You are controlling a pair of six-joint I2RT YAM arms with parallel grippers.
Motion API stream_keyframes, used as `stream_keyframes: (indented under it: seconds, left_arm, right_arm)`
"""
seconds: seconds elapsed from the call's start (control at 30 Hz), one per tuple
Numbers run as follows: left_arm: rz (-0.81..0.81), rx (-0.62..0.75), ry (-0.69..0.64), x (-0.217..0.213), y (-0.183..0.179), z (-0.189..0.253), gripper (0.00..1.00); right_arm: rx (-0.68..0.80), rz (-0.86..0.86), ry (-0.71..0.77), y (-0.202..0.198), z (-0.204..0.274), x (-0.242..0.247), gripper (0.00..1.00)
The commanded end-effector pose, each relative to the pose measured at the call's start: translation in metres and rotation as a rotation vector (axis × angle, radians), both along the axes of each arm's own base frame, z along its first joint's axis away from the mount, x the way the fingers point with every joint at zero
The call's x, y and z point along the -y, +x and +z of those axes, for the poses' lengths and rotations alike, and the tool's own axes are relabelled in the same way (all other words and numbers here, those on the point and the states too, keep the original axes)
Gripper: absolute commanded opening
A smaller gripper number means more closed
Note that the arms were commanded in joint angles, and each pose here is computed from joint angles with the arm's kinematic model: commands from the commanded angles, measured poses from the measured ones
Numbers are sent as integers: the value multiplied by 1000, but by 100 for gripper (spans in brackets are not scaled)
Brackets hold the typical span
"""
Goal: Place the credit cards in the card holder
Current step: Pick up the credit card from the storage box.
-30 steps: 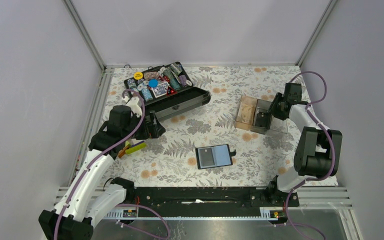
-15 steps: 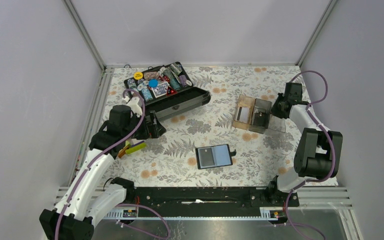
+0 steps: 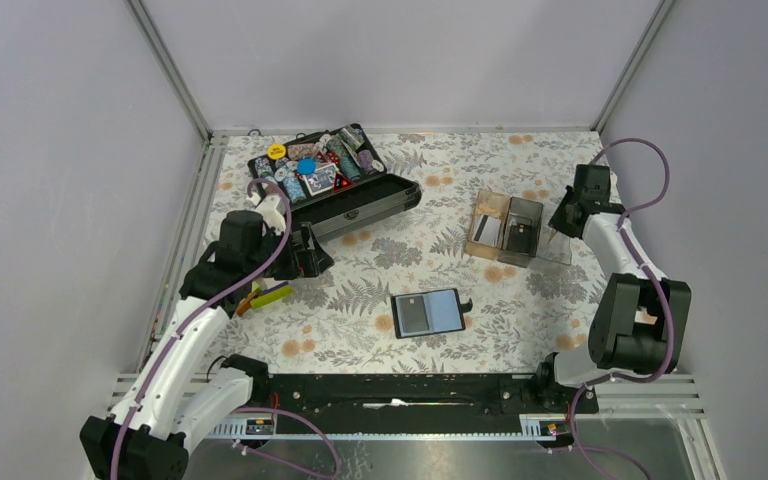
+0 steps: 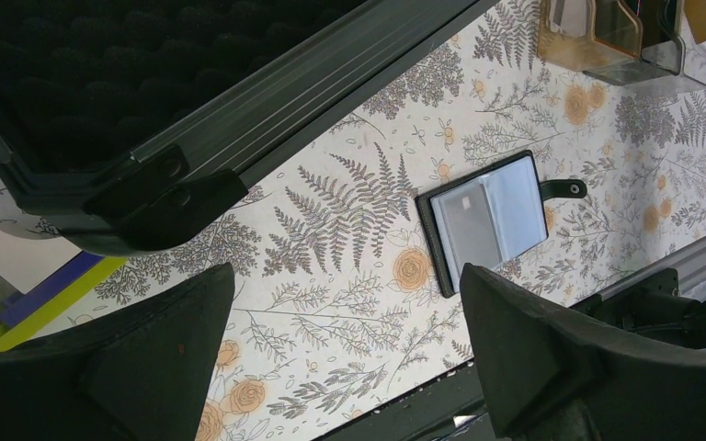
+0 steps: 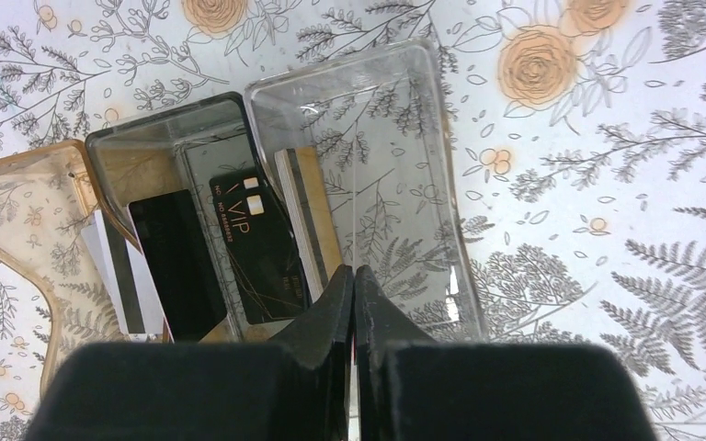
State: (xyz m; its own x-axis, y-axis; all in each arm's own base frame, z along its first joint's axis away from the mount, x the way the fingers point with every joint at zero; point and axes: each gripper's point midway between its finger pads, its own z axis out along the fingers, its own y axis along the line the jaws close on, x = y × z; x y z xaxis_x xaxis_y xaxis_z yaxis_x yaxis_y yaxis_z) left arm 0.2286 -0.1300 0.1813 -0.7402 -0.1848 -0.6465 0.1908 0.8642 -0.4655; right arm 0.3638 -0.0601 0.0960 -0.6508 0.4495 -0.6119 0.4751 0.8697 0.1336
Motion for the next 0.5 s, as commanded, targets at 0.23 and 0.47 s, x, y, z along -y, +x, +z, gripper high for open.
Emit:
stream_keyframes:
  seconds: [0.23, 0.47]
  left_arm:
    - [64, 44, -52, 4, 0, 4, 99]
    - [42, -6, -204, 58, -25, -23, 99]
  right_arm:
    - [195, 3, -90, -6, 91, -10, 0]
    - [317, 322, 133, -30, 114, -129, 0]
